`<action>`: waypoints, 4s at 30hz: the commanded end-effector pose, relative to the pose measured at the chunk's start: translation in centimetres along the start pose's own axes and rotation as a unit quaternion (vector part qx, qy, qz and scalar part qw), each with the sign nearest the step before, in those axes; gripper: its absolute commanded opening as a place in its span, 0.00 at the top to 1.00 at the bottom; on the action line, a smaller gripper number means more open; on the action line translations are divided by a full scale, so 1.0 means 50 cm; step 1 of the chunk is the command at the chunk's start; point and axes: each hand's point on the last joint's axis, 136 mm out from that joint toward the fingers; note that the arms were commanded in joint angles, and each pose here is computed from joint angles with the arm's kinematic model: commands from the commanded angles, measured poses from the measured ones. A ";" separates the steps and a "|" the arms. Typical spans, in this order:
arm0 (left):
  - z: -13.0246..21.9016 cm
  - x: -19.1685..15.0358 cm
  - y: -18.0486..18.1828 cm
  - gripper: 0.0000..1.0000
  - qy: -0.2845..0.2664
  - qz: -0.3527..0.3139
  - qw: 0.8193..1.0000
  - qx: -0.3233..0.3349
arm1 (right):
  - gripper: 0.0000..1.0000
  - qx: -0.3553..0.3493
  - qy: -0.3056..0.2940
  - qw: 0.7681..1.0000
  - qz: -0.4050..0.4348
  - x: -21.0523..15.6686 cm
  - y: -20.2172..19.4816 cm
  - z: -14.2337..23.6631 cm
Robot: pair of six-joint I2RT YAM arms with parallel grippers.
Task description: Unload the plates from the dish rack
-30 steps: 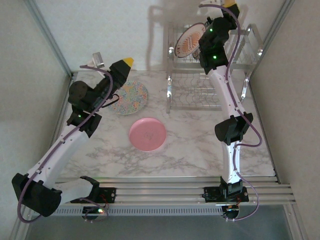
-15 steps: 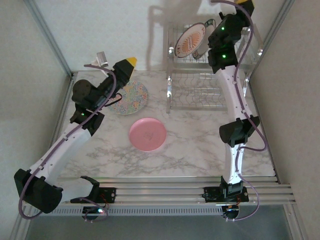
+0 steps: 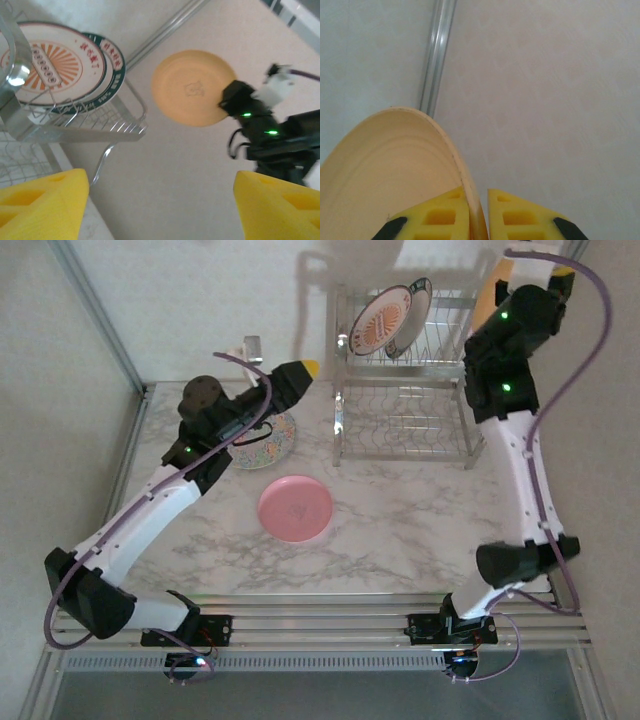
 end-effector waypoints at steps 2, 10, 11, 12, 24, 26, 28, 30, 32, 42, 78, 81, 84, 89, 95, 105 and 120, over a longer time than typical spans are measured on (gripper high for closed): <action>-0.032 -0.057 0.021 0.25 0.061 -0.042 0.997 0.033 | 1.00 0.048 0.051 0.990 -0.122 -0.053 -0.047 0.056; -0.074 -0.131 0.064 0.25 0.127 -0.062 0.988 0.066 | 1.00 0.210 0.158 0.947 -0.185 -0.192 -0.045 0.204; -0.079 -0.138 0.066 0.25 0.132 -0.064 0.987 0.067 | 1.00 0.231 0.166 0.940 -0.190 -0.203 -0.039 0.221; -0.084 -0.147 0.068 0.25 0.140 -0.067 0.986 0.067 | 1.00 0.254 0.178 0.930 -0.197 -0.218 -0.030 0.240; -0.084 -0.217 0.148 0.23 0.219 -0.065 0.963 0.141 | 1.00 0.432 0.285 0.802 -0.300 -0.329 0.158 0.379; -0.079 -0.227 0.166 0.23 0.226 -0.055 0.960 0.153 | 1.00 0.449 0.292 0.787 -0.305 -0.336 0.183 0.388; -0.077 -0.237 0.185 0.23 0.232 -0.043 0.957 0.167 | 1.00 0.461 0.292 0.779 -0.309 -0.338 0.202 0.393; -0.076 -0.242 0.204 0.23 0.235 -0.034 0.954 0.184 | 1.00 0.474 0.292 0.772 -0.307 -0.342 0.218 0.399; -0.077 -0.246 0.218 0.25 0.237 -0.027 0.951 0.196 | 1.00 0.488 0.294 0.765 -0.302 -0.345 0.234 0.405; -0.072 -0.249 0.254 0.70 0.240 -0.020 0.942 0.232 | 1.00 0.522 0.294 0.745 -0.293 -0.355 0.285 0.418; 0.380 -0.217 0.612 1.00 0.056 0.074 0.872 0.481 | 0.27 0.699 0.198 0.675 -0.129 -0.314 0.313 0.618; 0.399 -0.231 0.644 1.00 0.041 0.082 0.869 0.486 | 0.27 0.706 0.195 0.667 -0.134 -0.311 0.320 0.625; 0.405 -0.239 0.666 1.00 0.027 0.090 0.869 0.485 | 0.27 0.714 0.190 0.660 -0.137 -0.307 0.324 0.634; 0.408 -0.245 0.692 1.00 0.022 0.092 0.867 0.490 | 0.27 0.713 0.194 0.659 -0.139 -0.312 0.328 0.637; 0.396 -0.249 0.709 1.00 0.032 0.088 0.866 0.491 | 0.27 0.732 0.187 0.638 -0.150 -0.299 0.333 0.653; 0.394 -0.255 0.727 0.98 0.040 0.087 0.861 0.500 | 0.27 0.747 0.209 0.615 -0.141 -0.315 0.347 0.674; 0.382 -0.264 0.742 0.83 0.057 0.077 0.854 0.511 | 0.27 0.743 0.212 0.619 -0.142 -0.314 0.351 0.669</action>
Point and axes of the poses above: each hand's point on the last joint's axis, 136 mm out from that joint toward the fingers, its own z axis back along the fingers, its own y axis along the line the jaws close on, x = y × z, and after that the axes turned 12 degrees about z, right-handed
